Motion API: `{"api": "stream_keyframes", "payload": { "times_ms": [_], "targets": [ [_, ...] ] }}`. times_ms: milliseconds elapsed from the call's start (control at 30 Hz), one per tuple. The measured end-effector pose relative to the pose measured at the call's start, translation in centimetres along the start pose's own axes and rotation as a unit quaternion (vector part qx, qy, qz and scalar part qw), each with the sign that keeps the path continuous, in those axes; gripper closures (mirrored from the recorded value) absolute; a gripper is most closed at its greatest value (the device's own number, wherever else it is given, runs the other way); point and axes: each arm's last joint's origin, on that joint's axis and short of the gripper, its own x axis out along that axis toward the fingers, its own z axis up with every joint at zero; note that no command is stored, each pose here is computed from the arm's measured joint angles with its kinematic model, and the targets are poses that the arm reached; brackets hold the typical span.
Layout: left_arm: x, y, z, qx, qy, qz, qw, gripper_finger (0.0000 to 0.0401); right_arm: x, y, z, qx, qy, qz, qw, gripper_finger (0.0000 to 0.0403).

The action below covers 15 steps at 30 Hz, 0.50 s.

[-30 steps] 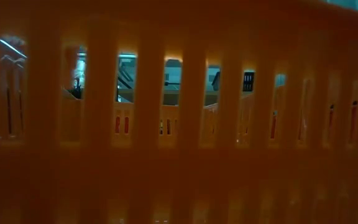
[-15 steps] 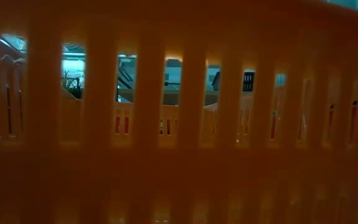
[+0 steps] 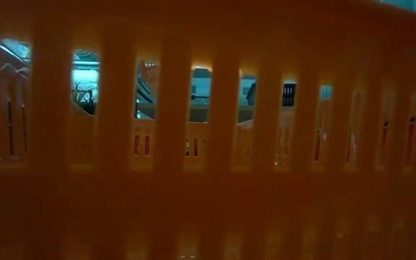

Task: Stack baskets on shelf by color
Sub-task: Put the top left orange bin on the shelf aligned with the other bin

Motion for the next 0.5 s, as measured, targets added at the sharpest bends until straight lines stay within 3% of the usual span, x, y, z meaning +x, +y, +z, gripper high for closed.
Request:
{"api": "stream_keyframes", "payload": {
  "times_ms": [267,500],
  "targets": [
    [5.1,1.7,0.9,0.031,0.045,0.006,0.998,0.0401,0.0,0.0,0.1,-0.01,-0.007,0.0,1.0,0.03],
    [6.2,2.0,0.9,0.05,0.063,0.011,0.997,0.0401,0.0,0.0,0.1,-0.011,-0.007,0.001,1.0,0.03]
  ]
}}
